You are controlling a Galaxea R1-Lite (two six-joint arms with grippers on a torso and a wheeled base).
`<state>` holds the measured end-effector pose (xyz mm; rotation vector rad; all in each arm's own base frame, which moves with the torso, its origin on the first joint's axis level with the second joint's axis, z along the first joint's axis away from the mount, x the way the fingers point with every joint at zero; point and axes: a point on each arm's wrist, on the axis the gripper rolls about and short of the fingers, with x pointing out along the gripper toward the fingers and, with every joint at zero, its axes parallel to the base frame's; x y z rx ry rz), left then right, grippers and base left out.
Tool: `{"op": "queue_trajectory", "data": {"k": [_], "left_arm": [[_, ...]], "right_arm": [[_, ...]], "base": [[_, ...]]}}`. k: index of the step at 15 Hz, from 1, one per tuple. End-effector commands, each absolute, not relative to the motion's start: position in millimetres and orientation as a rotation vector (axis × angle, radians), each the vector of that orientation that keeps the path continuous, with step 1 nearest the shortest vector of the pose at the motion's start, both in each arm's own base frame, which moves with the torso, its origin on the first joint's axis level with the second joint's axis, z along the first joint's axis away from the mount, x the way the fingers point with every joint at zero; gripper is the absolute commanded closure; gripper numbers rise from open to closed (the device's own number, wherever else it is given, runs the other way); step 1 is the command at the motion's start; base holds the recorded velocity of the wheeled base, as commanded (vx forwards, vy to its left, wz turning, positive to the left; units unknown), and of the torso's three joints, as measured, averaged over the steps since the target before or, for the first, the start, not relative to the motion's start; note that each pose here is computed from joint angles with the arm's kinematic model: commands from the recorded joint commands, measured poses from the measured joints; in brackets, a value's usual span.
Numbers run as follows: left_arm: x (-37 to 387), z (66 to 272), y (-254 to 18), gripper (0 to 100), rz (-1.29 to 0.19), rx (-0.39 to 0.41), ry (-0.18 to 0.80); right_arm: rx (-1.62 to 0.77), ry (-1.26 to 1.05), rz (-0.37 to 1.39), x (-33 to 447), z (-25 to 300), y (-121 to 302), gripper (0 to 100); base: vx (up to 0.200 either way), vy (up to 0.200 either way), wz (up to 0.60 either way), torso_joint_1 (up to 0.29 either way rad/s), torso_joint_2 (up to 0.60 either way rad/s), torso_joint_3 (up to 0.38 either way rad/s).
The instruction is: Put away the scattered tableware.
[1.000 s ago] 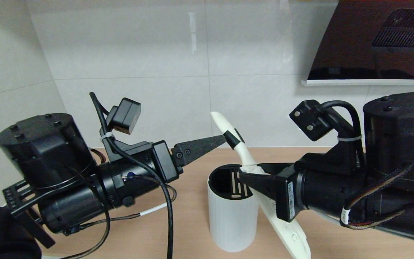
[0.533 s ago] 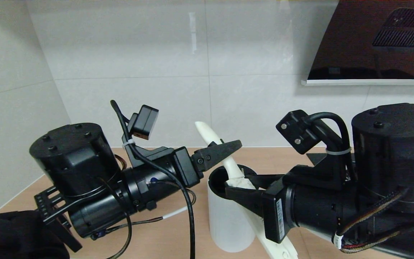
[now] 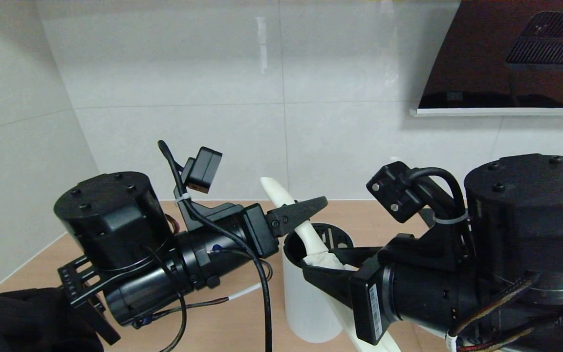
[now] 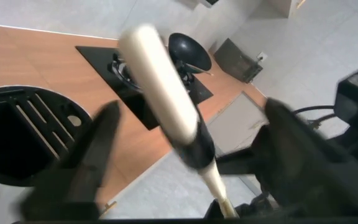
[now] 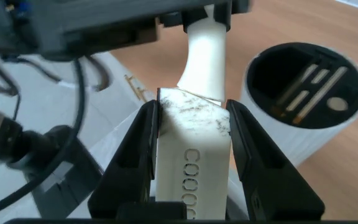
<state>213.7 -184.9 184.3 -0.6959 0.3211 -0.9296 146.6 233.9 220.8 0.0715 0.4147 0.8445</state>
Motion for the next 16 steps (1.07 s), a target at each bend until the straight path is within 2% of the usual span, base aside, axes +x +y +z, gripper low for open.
{"op": "queue_trajectory", "data": {"k": [1, 9, 12, 13, 16], "left_arm": [[214, 183, -185, 100, -0.927, -0.695, 0.326], [215, 184, -186, 100, -0.927, -0.697, 0.323], [216, 189, -186, 100, -0.91, -0.694, 0.29], [217, 189, -185, 100, -0.905, -0.675, 0.277], [224, 200, -184, 100, -0.811, -0.618, 0.179]], "right_arm": [[0.069, 0.417, 0.847, 146, 220, 234, 100], [0.077, 0.408, 0.845, 144, 223, 231, 100], [0.086, 0.394, 0.842, 144, 227, 227, 100], [0.089, 0.388, 0.84, 144, 229, 226, 0], [0.1, 0.373, 0.816, 148, 233, 219, 0]], "base": [[0.0, 0.0, 0.0, 0.0, 0.0, 0.0], [0.0, 0.0, 0.0, 0.0, 0.0, 0.0], [0.0, 0.0, 0.0, 0.0, 0.0, 0.0], [0.0, 0.0, 0.0, 0.0, 0.0, 0.0], [0.0, 0.0, 0.0, 0.0, 0.0, 0.0]]}}
